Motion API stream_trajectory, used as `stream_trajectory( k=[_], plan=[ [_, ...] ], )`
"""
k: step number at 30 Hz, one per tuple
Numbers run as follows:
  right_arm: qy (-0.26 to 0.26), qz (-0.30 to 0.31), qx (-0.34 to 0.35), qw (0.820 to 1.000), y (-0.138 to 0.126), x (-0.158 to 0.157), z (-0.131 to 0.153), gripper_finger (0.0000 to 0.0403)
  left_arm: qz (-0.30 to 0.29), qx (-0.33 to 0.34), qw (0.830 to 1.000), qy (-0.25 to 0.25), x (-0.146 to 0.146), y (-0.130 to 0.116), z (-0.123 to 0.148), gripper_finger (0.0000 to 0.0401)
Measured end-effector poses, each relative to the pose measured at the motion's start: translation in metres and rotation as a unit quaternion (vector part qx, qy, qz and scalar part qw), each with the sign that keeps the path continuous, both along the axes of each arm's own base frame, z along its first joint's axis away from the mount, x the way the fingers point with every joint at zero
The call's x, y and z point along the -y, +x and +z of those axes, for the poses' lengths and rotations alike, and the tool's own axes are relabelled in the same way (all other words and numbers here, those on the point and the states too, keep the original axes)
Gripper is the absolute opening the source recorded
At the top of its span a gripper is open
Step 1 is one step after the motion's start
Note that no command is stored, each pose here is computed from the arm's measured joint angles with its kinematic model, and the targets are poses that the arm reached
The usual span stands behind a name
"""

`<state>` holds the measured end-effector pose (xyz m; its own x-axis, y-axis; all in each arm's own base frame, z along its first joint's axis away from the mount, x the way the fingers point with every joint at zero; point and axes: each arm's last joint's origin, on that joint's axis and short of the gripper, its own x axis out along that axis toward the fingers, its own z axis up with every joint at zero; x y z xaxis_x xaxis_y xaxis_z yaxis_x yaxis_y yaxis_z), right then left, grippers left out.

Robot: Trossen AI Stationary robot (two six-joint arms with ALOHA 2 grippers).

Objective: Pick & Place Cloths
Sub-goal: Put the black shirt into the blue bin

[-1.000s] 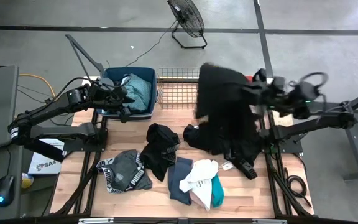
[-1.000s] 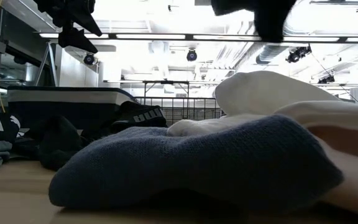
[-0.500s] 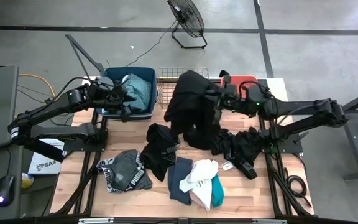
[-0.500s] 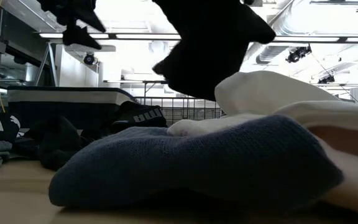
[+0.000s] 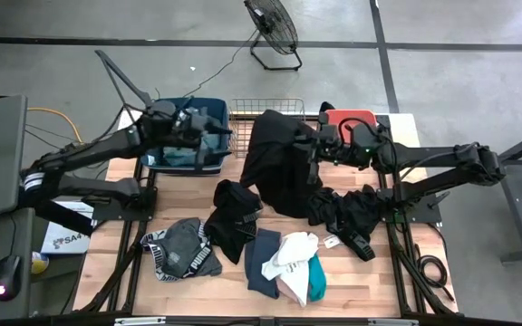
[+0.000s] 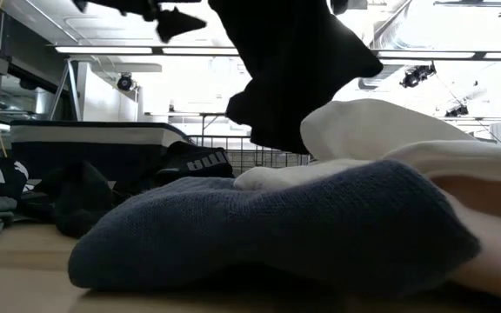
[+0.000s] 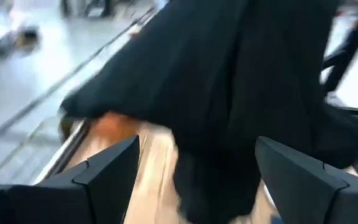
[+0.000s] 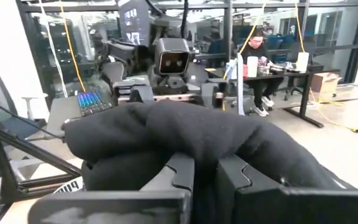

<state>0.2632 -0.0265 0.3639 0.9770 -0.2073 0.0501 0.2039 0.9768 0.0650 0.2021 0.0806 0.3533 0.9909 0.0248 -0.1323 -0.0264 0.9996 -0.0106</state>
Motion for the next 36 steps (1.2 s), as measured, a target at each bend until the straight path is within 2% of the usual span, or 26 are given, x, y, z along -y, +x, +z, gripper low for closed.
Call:
stream_trajectory(
  k=[4, 8, 10, 15, 22, 27, 36],
  plan=[
    [-0.001, 0.023, -0.001, 1.000, 0.000, -0.001, 0.000, 0.0014, -0.083, 0.041, 0.995, 0.037, 0.001, 0.022, -0.002, 0.0312],
    [0.000, 0.049, -0.018, 0.999, 0.004, -0.002, -0.006, 0.0014, -0.117, 0.065, 0.987, 0.085, 0.010, 0.039, -0.005, 0.0315],
    [0.000, 0.066, -0.022, 0.998, 0.006, -0.003, -0.008, 0.0014, -0.119, 0.076, 0.984, 0.112, 0.017, 0.047, -0.005, 0.0318],
    [0.005, 0.071, -0.019, 0.997, 0.011, -0.003, -0.010, 0.0014, -0.079, 0.059, 0.981, 0.166, 0.028, 0.065, -0.011, 0.0325],
    [-0.002, 0.078, 0.033, 0.996, 0.018, -0.003, -0.005, 0.0014, -0.072, 0.057, 0.981, 0.171, 0.037, 0.086, -0.012, 0.0339],
    [-0.005, 0.095, 0.055, 0.994, 0.024, -0.003, -0.006, 0.0014, -0.071, 0.085, 0.979, 0.169, 0.042, 0.097, -0.012, 0.0349],
    [-0.004, 0.107, 0.039, 0.993, 0.035, -0.003, -0.016, 0.0014, -0.078, 0.104, 0.983, 0.131, 0.042, 0.109, -0.018, 0.0352]
  ],
)
